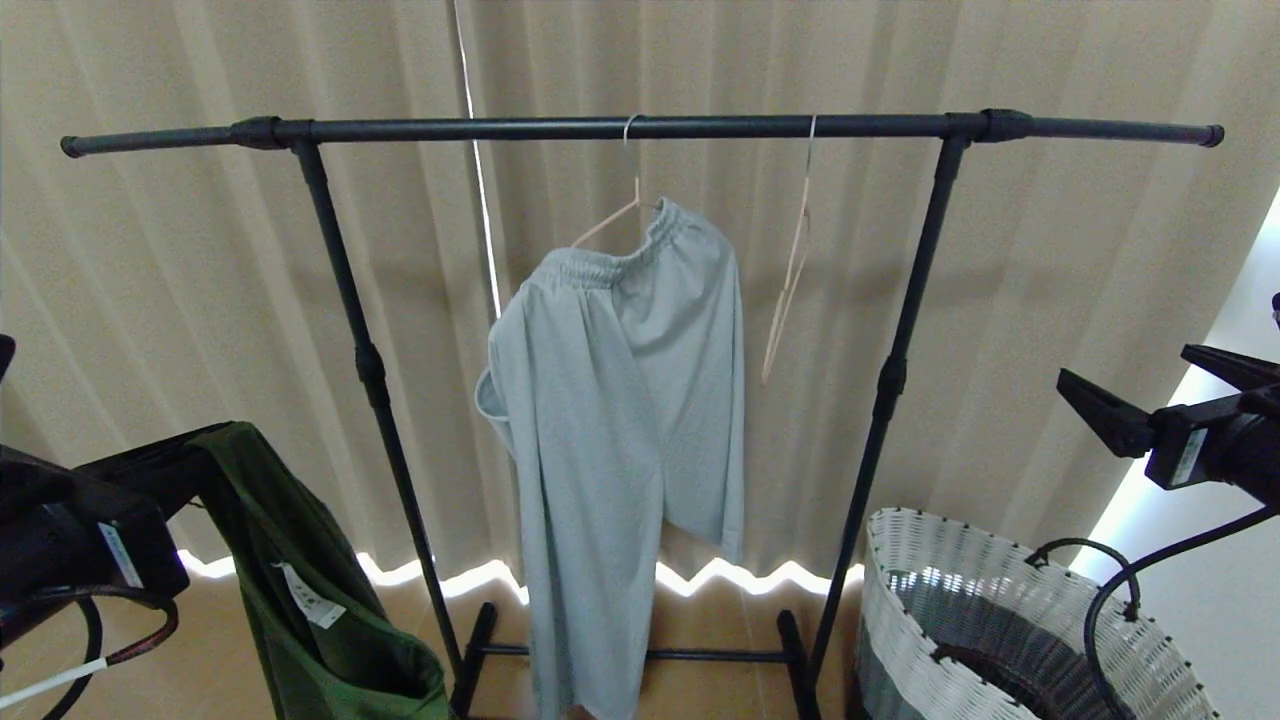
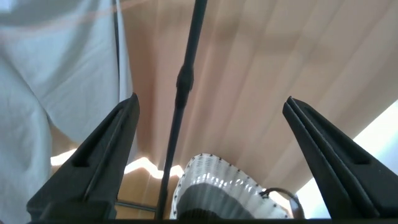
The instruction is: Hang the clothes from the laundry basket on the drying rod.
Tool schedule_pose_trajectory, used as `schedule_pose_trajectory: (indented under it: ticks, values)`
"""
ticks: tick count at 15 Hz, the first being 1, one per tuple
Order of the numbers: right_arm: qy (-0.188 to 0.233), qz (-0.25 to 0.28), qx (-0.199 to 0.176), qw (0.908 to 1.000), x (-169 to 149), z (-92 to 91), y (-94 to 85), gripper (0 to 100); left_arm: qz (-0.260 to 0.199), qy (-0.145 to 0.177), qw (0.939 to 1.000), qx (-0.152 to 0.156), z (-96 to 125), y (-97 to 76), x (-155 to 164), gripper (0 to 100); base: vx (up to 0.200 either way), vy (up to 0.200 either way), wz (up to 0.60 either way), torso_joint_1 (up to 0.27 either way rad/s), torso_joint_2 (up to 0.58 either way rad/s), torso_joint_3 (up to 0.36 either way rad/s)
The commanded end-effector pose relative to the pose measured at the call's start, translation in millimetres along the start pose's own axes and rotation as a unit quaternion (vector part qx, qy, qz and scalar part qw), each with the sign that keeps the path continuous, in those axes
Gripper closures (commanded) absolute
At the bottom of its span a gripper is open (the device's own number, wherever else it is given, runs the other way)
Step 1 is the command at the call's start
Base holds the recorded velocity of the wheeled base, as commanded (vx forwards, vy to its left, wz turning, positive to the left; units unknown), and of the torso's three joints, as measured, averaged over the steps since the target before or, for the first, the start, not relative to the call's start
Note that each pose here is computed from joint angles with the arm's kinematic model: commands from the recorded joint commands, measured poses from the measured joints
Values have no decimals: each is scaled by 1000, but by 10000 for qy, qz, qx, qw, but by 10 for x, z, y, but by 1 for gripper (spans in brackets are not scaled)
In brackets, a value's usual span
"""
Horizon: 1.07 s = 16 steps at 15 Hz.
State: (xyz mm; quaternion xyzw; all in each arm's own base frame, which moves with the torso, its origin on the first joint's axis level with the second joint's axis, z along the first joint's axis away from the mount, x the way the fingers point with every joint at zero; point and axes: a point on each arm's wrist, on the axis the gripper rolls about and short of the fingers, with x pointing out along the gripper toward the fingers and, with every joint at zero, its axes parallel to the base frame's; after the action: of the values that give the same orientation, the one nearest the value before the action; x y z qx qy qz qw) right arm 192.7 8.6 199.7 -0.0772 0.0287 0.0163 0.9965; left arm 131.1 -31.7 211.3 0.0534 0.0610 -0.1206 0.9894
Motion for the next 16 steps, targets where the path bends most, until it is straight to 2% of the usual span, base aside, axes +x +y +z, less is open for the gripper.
schedule_pose_trajectory:
  ticks: [1,6,9,13,16]
  values:
    - [3,-17,-3,10000,-3,-2,0,0,0,12,10000,2,-2,0,7,100,0,0,0,163,-452,-290]
    - [-34,-31,-88,10000,-84,7,5,0,7,13,10000,1,-2,2,7,100,0,0,0,192,-475,-292]
    - [109,8,-794,9968,-144,-123,14,0,8,5,10000,1,0,2,3,100,0,0,0,217,-509,-299]
    - [23,3,-862,9963,-199,-246,35,0,24,-8,10000,-1,2,6,-4,100,0,0,0,80,-183,-106]
    - [15,-157,-870,9961,-234,-214,-7,0,8,83,10000,30,-51,-1,-5,100,0,0,0,0,0,0]
